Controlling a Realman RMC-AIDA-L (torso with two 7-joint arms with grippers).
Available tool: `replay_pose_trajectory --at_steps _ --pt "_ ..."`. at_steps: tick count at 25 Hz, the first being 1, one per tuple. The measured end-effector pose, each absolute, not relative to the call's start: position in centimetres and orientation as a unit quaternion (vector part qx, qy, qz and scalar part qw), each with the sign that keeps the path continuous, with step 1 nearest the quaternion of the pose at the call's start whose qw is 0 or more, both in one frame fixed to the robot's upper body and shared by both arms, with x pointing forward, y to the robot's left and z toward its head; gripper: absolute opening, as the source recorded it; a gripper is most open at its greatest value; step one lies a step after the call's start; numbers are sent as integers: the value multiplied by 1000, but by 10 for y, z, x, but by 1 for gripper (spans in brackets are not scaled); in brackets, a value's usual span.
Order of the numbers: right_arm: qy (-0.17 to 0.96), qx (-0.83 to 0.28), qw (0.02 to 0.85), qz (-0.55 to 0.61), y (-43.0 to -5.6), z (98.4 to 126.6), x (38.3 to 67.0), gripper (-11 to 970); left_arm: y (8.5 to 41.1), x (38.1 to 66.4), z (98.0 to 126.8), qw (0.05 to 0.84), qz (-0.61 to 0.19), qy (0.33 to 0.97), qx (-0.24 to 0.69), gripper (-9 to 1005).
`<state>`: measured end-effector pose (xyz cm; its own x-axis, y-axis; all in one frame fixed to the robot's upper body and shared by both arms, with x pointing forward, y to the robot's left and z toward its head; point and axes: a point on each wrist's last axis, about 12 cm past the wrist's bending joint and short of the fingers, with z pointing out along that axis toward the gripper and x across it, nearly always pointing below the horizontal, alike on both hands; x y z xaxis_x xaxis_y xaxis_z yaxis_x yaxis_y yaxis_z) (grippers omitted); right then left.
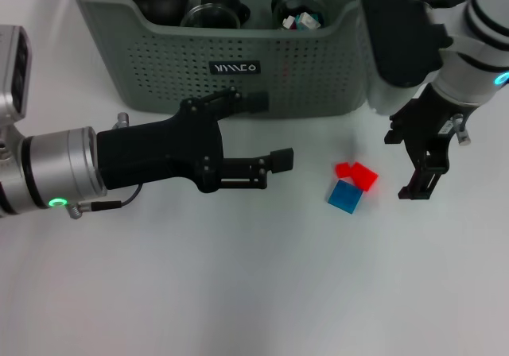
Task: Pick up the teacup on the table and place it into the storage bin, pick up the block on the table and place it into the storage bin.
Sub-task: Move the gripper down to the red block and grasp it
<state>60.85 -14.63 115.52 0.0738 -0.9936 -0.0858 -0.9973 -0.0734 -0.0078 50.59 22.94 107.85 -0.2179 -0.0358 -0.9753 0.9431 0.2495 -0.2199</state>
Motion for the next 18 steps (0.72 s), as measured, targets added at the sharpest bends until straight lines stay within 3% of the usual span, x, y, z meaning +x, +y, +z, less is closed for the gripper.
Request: replay_pose_trajectory --at_steps 8,18 --pt "609 -793 15 -2 -118 1149 600 899 234 508 1077 517 -480 618 347 948" --pt "551 -834 19 -25 -109 1138 596 895 239 509 1073 524 -467 632 329 947"
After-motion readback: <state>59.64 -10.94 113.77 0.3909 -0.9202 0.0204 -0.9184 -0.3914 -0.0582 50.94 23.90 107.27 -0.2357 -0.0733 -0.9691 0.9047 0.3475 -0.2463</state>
